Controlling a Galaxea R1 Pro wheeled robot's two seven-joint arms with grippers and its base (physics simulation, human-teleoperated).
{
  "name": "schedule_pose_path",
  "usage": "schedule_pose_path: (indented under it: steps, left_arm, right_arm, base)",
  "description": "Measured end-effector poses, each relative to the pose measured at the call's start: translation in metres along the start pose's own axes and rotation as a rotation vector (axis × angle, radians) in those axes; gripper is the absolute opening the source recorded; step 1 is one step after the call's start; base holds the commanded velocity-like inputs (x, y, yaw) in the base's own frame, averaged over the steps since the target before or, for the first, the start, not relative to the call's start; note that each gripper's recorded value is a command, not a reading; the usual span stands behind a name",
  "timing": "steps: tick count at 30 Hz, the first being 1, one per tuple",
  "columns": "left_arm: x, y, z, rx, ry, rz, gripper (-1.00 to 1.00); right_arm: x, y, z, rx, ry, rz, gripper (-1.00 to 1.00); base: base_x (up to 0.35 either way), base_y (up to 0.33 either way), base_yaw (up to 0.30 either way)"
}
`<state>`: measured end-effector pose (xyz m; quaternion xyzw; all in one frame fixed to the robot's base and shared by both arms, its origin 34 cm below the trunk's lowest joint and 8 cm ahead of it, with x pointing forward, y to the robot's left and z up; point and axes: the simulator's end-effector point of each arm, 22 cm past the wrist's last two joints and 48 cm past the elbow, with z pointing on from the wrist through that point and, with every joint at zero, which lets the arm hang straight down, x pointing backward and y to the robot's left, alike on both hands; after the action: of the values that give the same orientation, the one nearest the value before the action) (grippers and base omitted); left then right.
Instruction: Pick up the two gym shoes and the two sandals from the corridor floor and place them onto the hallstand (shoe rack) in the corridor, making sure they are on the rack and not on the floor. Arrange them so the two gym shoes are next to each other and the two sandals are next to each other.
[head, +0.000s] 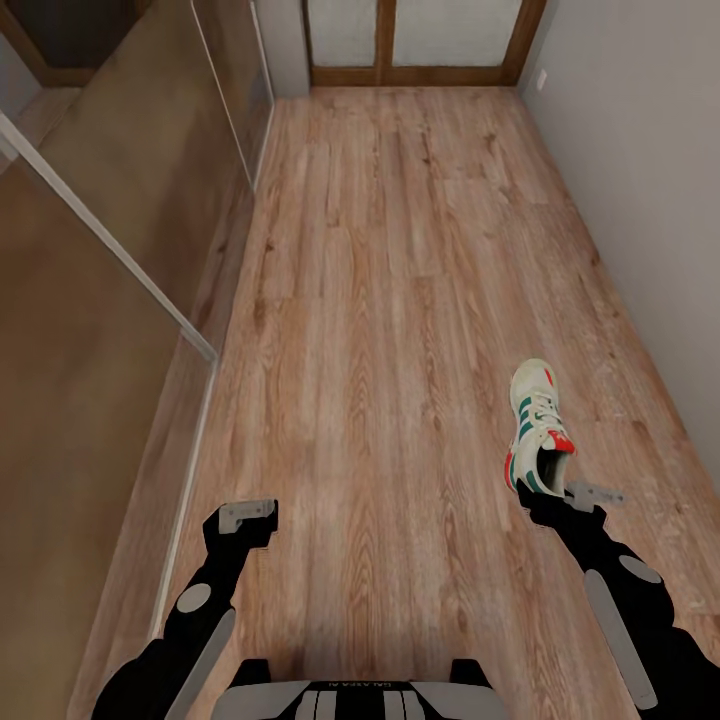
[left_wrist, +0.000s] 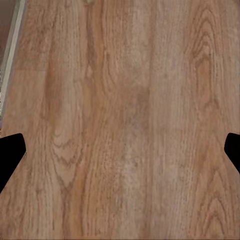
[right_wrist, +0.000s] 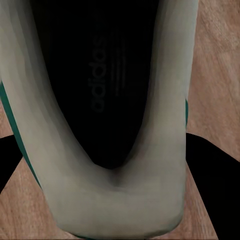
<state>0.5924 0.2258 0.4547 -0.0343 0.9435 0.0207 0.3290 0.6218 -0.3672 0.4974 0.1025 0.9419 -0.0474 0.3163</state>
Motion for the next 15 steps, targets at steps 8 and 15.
schedule_pose_path:
  steps: [8, 15]
  left_arm:
    - [-0.0002, -0.0001, 0.0, 0.0, 0.0, 0.0, 1.0]
    - [0.0002, -0.0001, 0.0, 0.0, 0.0, 0.0, 1.0]
  right_arm:
    - [-0.0001, 0.0, 0.0, 0.0, 0.0, 0.0, -1.0]
    - [-0.0005, 0.0, 0.0001, 0.0, -0.001, 0.0, -1.0]
  base:
    - [0.335, 0.15, 0.0]
    - [0.326, 0.136, 0.0]
